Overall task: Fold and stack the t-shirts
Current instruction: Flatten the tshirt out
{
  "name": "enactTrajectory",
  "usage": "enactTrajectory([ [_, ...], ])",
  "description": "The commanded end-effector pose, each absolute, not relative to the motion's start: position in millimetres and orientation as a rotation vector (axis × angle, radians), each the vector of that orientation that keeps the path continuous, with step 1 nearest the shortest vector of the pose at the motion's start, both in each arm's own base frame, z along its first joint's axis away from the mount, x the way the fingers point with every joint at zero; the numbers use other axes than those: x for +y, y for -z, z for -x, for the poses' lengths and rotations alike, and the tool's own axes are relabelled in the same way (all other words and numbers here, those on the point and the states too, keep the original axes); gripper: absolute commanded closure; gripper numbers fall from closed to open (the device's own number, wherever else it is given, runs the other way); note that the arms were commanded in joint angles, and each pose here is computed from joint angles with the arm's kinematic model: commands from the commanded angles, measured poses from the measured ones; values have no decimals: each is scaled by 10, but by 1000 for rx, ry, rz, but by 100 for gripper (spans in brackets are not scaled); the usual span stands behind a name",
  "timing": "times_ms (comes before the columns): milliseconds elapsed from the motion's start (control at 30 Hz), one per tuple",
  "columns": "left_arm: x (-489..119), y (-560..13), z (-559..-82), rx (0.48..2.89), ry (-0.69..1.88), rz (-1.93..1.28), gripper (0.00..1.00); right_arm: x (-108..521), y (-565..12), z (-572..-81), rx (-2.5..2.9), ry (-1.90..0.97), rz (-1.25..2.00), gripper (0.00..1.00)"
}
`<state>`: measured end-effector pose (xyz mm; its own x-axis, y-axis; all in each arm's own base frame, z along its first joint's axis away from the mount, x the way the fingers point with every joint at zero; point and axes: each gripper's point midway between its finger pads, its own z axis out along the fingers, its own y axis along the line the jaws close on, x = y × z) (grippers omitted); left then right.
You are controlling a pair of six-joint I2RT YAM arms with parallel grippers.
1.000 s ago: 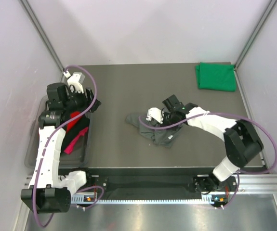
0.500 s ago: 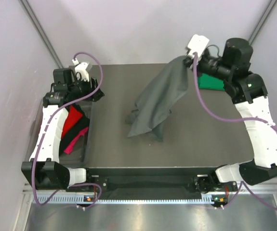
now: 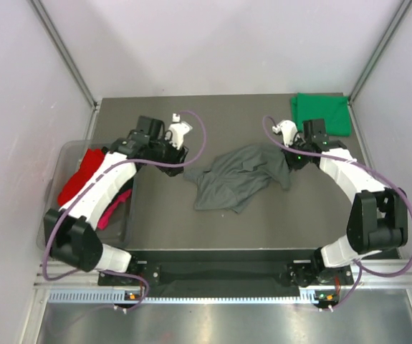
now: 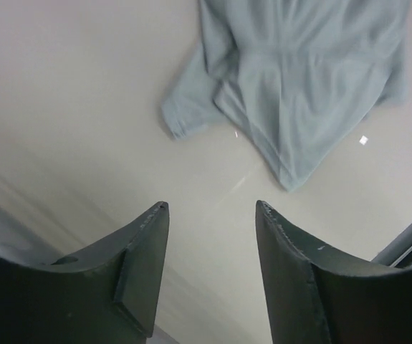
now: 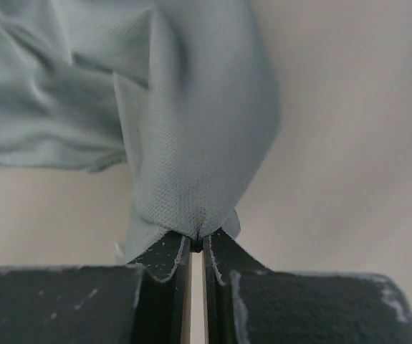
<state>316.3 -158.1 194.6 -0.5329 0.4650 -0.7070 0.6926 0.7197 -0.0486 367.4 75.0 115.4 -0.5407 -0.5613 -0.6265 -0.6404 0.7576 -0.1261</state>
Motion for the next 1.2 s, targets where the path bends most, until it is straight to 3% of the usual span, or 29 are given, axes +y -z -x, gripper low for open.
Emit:
enactTrajectory([
  [0,-1526,-1536,-3209,2313,336,-960,44,714,-1555,-3767,2145,-104,799,100],
  [300,-1552,-828,-3409,2499,321,-1002,52,747,-1520,-3581,2147,-147,763,99],
  [1167,-1799,-387,-3788,2581,406,-1010,64,743,-1431,-3499,2158,-158,765,98],
])
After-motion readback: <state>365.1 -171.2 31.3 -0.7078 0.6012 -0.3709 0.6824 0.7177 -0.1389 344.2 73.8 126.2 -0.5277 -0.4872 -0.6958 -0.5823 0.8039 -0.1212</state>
